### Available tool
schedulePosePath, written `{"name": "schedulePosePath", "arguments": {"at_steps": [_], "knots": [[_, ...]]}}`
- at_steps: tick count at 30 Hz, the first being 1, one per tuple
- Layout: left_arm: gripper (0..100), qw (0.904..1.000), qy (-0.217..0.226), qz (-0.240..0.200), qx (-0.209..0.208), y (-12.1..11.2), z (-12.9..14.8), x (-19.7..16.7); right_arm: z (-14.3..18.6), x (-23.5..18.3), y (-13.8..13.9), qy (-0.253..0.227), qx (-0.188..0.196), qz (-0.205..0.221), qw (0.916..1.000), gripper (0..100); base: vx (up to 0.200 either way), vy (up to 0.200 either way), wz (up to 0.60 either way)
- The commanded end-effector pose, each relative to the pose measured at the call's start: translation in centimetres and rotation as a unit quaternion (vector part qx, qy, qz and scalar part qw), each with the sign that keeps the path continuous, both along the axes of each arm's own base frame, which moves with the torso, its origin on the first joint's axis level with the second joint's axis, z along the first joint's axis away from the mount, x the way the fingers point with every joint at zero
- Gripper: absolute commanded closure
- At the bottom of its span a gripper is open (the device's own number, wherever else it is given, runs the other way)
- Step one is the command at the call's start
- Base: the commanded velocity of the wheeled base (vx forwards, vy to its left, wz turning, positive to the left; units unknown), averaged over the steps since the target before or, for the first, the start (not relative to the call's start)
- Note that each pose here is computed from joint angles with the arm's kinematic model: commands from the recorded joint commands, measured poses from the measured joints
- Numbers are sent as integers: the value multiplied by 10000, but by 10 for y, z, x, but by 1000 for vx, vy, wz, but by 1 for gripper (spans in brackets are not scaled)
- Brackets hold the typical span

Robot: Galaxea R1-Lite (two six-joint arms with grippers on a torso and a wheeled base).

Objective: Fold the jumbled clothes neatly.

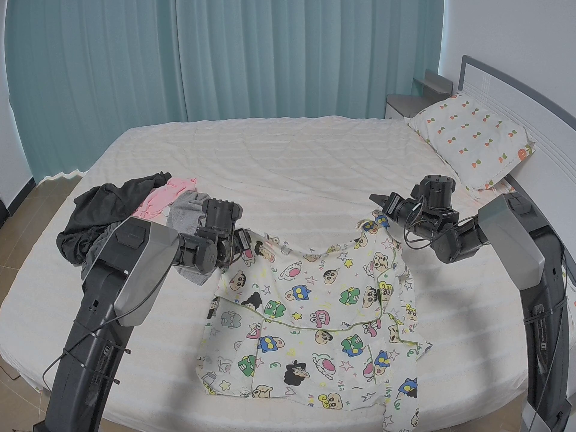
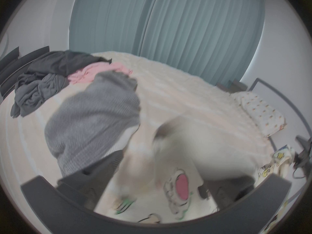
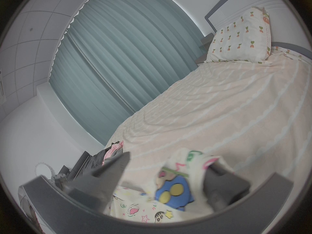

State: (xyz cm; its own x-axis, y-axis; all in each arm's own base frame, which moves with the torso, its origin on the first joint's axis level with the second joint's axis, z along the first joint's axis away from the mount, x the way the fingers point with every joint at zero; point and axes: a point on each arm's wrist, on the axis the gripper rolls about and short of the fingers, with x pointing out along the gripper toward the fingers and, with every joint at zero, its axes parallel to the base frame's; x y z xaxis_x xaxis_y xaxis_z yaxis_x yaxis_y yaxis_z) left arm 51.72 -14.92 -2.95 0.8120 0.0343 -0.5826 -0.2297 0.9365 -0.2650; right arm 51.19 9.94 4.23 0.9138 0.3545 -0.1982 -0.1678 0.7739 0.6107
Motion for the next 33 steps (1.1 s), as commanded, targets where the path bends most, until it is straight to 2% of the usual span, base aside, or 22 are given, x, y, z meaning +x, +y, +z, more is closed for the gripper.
{"name": "schedulePosePath", "arguments": {"at_steps": [1,2,3,4,8,9,10,11,15,16,18,19,21,24,26,27,29,32,33], "knots": [[0,9981,507,264,235,15,-53,-2,-21,15,-5,98,240,-246,9994,0,0,0,0],[0,9981,507,264,235,15,-53,-2,-21,15,-5,98,240,-246,9994,0,0,0,0],[0,9980,502,307,237,17,-53,-1,-19,23,-8,120,498,-544,9972,0,0,0,0],[0,9981,471,341,203,18,-52,0,-19,26,-10,215,559,-712,9957,0,0,0,0],[0,9981,359,498,-8,19,-44,1,-19,34,-21,505,667,-1115,9902,0,0,0,0],[0,9979,308,561,-95,20,-37,2,-13,37,-25,513,865,-1232,9873,0,0,0,0],[0,9975,260,636,-158,24,-30,4,-7,38,-28,559,1220,-1341,9818,0,0,0,0],[0,9974,236,656,-184,25,-27,4,-6,38,-30,628,1340,-1389,9792,0,0,0,0],[0,9962,-20,767,-401,29,2,7,-13,36,-36,1023,1307,-1531,9742,0,0,0,0],[0,9947,-158,818,-608,29,18,8,-14,36,-42,1120,1291,-1600,9722,0,0,0,0],[0,9939,-217,803,-725,31,29,8,-15,36,-46,1182,1277,-1639,9710,0,0,0,0],[0,9934,-254,749,-831,31,41,8,-18,34,-47,1383,1216,-1674,9685,0,0,0,0],[0,9924,-361,724,-925,31,55,7,-24,30,-47,1811,1102,-1742,9616,0,0,0,0],[0,9908,-535,706,-1025,34,76,6,-34,27,-55,2185,1068,-1954,9501,0,0,0,0],[0,9899,-614,680,-1081,35,87,5,-35,26,-60,2282,1254,-2084,9428,0,0,0,0],[0,9899,-614,680,-1081,35,88,5,-35,26,-60,2279,1276,-2091,9424,0,0,0,0],[0,9852,-876,578,-1352,35,120,1,-30,24,-62,2494,1676,-2183,9285,0,0,0,0],[0,9786,-1185,225,-1669,33,158,-7,-32,21,-65,2786,1812,-2210,9169,0,0,0,0],[0,9774,-1240,175,-1704,33,163,-8,-33,20,-65,2824,1830,-2236,9147,0,0,0,0]]}}
